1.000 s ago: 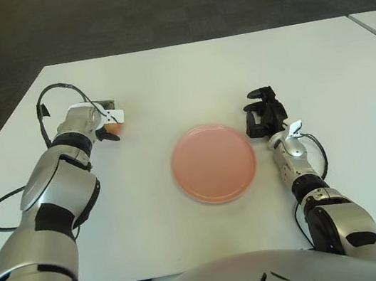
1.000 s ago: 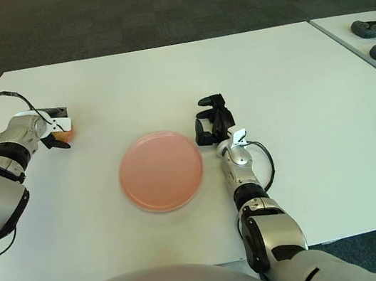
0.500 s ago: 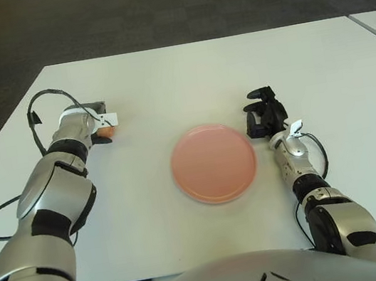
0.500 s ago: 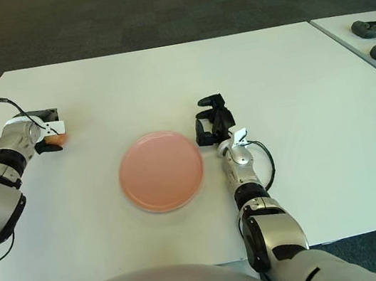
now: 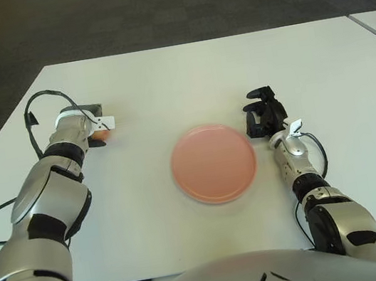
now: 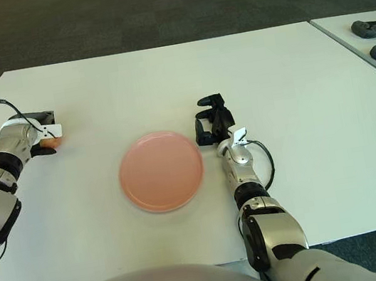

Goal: Put the apple into the plate.

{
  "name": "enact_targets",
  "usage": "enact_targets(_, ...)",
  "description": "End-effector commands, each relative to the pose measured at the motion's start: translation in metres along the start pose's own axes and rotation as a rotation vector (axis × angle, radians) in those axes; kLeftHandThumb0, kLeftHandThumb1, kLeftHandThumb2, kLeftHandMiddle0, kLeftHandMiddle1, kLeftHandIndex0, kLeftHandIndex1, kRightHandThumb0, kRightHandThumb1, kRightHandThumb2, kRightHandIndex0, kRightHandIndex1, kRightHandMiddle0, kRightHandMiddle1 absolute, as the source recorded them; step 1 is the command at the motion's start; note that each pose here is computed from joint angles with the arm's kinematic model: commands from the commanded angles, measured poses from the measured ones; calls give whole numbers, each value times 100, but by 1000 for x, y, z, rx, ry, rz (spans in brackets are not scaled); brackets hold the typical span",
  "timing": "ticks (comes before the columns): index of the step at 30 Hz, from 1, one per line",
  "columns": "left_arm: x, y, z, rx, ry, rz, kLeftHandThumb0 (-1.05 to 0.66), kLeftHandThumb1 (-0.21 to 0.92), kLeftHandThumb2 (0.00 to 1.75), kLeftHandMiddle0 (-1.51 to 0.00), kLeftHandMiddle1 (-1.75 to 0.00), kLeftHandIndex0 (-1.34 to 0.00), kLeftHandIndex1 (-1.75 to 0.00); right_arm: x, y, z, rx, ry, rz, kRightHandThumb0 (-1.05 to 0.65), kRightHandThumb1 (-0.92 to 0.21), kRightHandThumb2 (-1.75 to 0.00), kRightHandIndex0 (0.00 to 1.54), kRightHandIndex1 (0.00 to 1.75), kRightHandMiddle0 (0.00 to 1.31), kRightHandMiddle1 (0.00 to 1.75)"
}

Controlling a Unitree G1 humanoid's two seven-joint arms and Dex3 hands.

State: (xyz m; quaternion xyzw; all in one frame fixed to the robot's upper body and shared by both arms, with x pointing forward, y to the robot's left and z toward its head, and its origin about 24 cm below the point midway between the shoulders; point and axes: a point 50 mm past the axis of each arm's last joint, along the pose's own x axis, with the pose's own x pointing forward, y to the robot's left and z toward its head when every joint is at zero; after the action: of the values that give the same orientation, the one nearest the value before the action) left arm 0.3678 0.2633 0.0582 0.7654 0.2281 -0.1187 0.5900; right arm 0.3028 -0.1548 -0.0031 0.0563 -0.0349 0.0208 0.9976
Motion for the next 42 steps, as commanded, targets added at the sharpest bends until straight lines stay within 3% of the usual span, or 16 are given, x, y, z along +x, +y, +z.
enact_targets(1, -1, 26, 4, -20, 27, -8, -3, 7, 153, -84, -156, -60, -174, -6, -5, -10, 14, 63, -15, 53, -16, -151, 74, 175, 93, 175)
enact_targets(3, -3, 47, 13, -46, 27, -31, -2, 5, 157, -84, -160, -61, -174, -6, -5, -10, 16, 61, -13, 53, -16, -151, 74, 175, 93, 175)
enact_targets(6, -5, 49, 16, 18, 10, -131, -1, 2, 162, -86, -163, -63, -175, -6, -5, -10, 14, 55, -8, 53, -16, -150, 74, 175, 93, 175)
enact_targets(8, -3, 22, 12, 6, 22, -64, -1, 1, 162, -88, -161, -63, -175, -6, -5, -10, 13, 53, -8, 53, -16, -150, 73, 175, 93, 175)
enact_targets(9, -4, -9, 8, -25, 21, 53, -1, 0, 163, -89, -159, -64, -175, -6, -5, -10, 12, 52, -9, 53, -16, -150, 73, 175, 93, 175)
enact_targets(10, -7, -30, 6, -47, 25, 137, -1, 0, 164, -89, -161, -63, -175, -6, -5, -10, 12, 53, -10, 53, -16, -150, 73, 175, 93, 175)
enact_targets(11, -7, -31, 5, -60, 29, 153, -1, 0, 164, -89, -163, -63, -175, -6, -6, -10, 10, 52, -11, 53, -16, -150, 73, 175, 93, 175)
enact_targets(12, -6, -29, 4, -68, 32, 155, -1, -1, 165, -89, -163, -63, -175, -6, -6, -10, 9, 52, -12, 53, -16, -150, 73, 175, 93, 175)
enact_targets(14, -1, 1, 6, -81, 27, 41, 0, -1, 165, -89, -162, -64, -175, -6, -6, -10, 12, 49, -12, 53, -16, -150, 73, 175, 93, 175)
enact_targets(16, 0, -10, 7, -102, -3, 97, 0, -1, 164, -89, -160, -64, -175, -6, -6, -10, 19, 47, -11, 53, -16, -150, 73, 175, 93, 175)
enact_targets(18, -2, 0, 14, -117, -30, 195, 0, 0, 163, -89, -159, -64, -175, -6, -6, -10, 24, 46, -11, 53, -16, -150, 73, 175, 93, 175)
enact_targets(24, -2, 11, 14, -110, -70, 301, 0, 5, 159, -85, -163, -59, -175, -7, -6, -10, 43, 38, -12, 53, -16, -150, 73, 175, 94, 175)
enact_targets(30, -5, 10, 15, -204, -107, 415, 0, 7, 158, -83, -167, -57, -175, -7, -7, -11, 45, 41, -11, 53, -16, -150, 73, 175, 95, 175)
enact_targets(34, -5, 1, 23, -299, -113, 435, 0, 7, 159, -82, -168, -57, -175, -6, -7, -11, 43, 43, -15, 53, -16, -150, 73, 175, 95, 175)
enact_targets(42, -7, 2, 26, -425, -150, 486, 0, 5, 161, -83, -168, -59, -175, -6, -8, -11, 46, 42, -10, 53, -16, -151, 74, 175, 96, 175)
